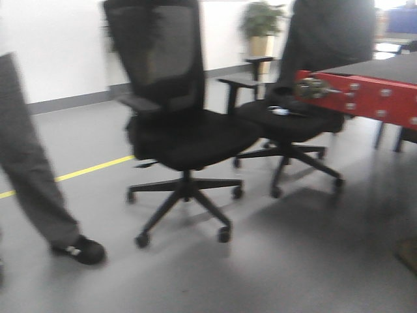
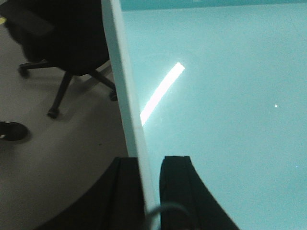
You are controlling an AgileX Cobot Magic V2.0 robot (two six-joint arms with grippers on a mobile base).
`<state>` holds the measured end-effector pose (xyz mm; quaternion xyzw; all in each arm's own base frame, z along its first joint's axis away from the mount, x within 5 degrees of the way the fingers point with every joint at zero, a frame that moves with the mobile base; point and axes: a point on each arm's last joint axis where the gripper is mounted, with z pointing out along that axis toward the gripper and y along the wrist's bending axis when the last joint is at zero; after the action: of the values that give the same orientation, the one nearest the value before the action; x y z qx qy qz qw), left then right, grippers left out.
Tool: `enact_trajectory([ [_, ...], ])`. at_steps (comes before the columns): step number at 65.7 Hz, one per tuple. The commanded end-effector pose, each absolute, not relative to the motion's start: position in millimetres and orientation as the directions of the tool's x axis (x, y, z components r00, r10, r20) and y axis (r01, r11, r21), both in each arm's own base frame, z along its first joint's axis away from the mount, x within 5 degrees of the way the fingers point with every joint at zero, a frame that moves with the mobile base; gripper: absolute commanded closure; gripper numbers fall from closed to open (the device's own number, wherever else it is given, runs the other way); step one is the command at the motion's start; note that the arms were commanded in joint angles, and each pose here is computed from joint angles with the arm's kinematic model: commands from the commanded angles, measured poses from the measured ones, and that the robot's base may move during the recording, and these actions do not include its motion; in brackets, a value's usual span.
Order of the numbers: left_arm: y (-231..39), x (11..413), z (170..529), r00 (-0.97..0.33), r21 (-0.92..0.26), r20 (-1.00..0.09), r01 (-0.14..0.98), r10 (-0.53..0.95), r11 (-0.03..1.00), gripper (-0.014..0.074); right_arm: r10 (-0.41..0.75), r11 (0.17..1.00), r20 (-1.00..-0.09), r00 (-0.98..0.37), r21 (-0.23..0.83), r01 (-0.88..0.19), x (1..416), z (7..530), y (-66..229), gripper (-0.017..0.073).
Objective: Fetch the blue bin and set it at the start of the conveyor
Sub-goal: 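Carry the bin in both grippers while driving toward the red-framed conveyor, then position the held bin above the grey conveyor belt with both grippers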
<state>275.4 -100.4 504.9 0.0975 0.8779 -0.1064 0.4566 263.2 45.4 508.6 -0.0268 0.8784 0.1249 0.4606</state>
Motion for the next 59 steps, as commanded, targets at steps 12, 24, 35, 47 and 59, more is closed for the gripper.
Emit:
enact_trajectory([
  [12, -97, 270, 515, -0.507, -0.070, -0.858, 0.274, 0.082, 0.959, 0.0705, 0.035, 0.980, -0.853, -0.521, 0.131, -0.147, 260, 516, 39, 0.0711],
  [24, -96, 270, 515, -0.505, -0.064, -0.859, 0.268, 0.084, 0.961, 0.0705, 0.035, 0.980, -0.853, -0.521, 0.131, -0.147, 260, 516, 39, 0.0711],
  [35, -92, 272, 515, -0.494, -0.015, -0.863, 0.239, 0.108, 0.971, 0.0705, 0.035, 0.980, -0.853, -0.521, 0.131, -0.147, 260, 516, 39, 0.0711],
  [47, -84, 274, 516, -0.477, 0.061, -0.867, 0.190, 0.147, 0.980, 0.0705, 0.035, 0.980, -0.853, -0.521, 0.131, -0.147, 260, 516, 39, 0.0711],
  [59, -78, 275, 518, -0.463, 0.131, -0.867, 0.142, 0.183, 0.981, 0.0705, 0.035, 0.980, -0.853, -0.521, 0.131, -0.147, 260, 516, 39, 0.0711],
])
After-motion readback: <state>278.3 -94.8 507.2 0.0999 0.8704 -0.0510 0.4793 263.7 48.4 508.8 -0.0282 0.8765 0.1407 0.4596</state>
